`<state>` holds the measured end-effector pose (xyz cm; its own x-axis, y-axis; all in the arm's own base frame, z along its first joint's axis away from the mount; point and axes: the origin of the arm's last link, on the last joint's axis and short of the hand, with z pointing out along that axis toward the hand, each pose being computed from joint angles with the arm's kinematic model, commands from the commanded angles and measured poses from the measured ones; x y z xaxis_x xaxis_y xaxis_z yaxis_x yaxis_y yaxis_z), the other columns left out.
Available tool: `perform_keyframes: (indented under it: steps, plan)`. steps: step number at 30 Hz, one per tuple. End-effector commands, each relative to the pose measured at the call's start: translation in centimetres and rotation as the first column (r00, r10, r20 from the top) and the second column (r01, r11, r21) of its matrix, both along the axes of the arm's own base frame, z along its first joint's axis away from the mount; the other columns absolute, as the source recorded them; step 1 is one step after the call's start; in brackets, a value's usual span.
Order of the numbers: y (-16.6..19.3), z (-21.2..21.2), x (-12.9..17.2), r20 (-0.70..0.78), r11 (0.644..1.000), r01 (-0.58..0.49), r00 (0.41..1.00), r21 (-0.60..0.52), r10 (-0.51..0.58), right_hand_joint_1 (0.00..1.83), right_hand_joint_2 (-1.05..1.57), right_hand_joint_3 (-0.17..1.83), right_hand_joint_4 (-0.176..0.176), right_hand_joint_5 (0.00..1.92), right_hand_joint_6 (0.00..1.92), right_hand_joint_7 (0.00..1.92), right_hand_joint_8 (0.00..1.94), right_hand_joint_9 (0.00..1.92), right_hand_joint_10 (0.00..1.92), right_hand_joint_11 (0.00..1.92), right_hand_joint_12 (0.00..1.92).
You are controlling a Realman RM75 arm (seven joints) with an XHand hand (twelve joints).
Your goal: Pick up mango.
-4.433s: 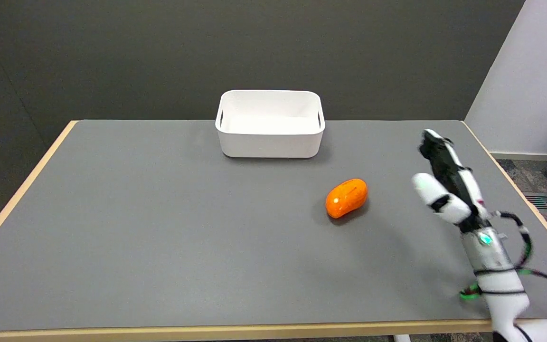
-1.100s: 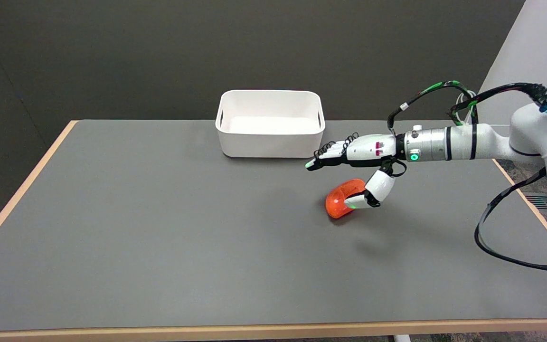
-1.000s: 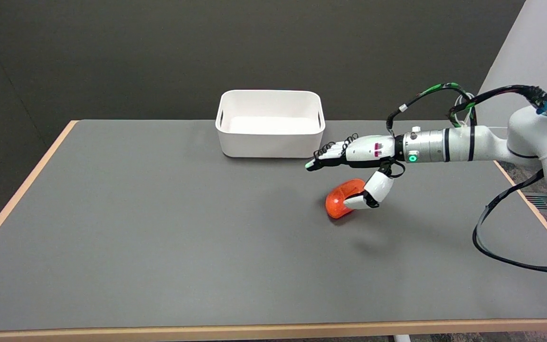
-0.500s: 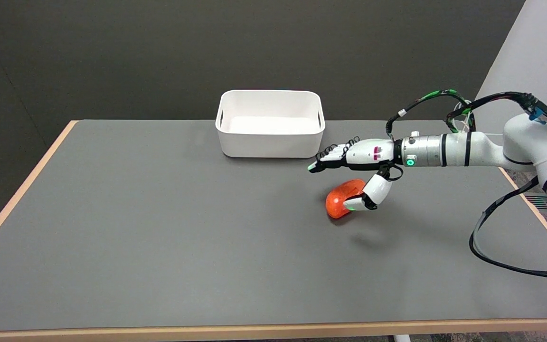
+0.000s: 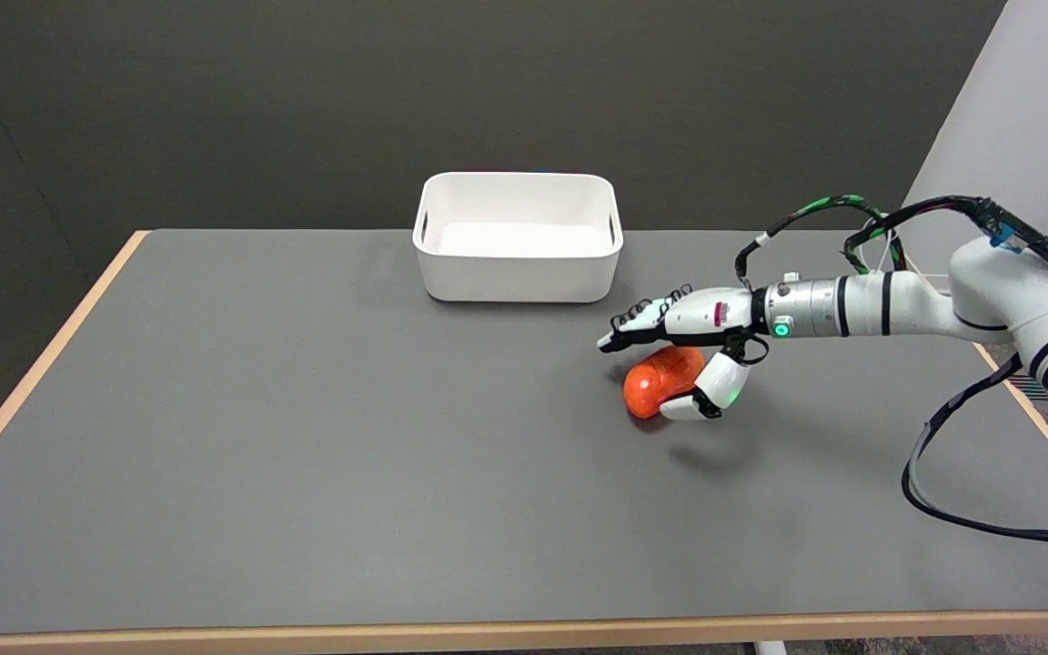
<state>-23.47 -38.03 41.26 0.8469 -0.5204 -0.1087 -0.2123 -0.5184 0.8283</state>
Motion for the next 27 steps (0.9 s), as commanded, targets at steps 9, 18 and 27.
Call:
perform_keyframes:
  steps: [9, 18, 27]
  plan:
    - [1.0, -0.2, -2.0, -0.001, 0.999, 0.046, 0.999, -0.003, -0.046, 0.77, 0.67, 0.97, -0.041, 0.20, 0.57, 0.28, 0.58, 0.23, 0.77, 0.01, 1.07]
    - [0.9, -0.4, -1.1, 0.018, 0.999, -0.045, 0.999, 0.029, 0.045, 1.00, 1.37, 0.16, -0.047, 0.43, 1.68, 0.48, 1.94, 0.40, 1.89, 0.00, 1.92]
    - [0.5, -0.6, 1.4, 0.044, 0.988, -0.151, 0.988, 0.027, 0.150, 1.10, 1.12, 0.49, -0.080, 0.49, 1.67, 0.71, 1.72, 0.73, 1.88, 0.35, 1.92]
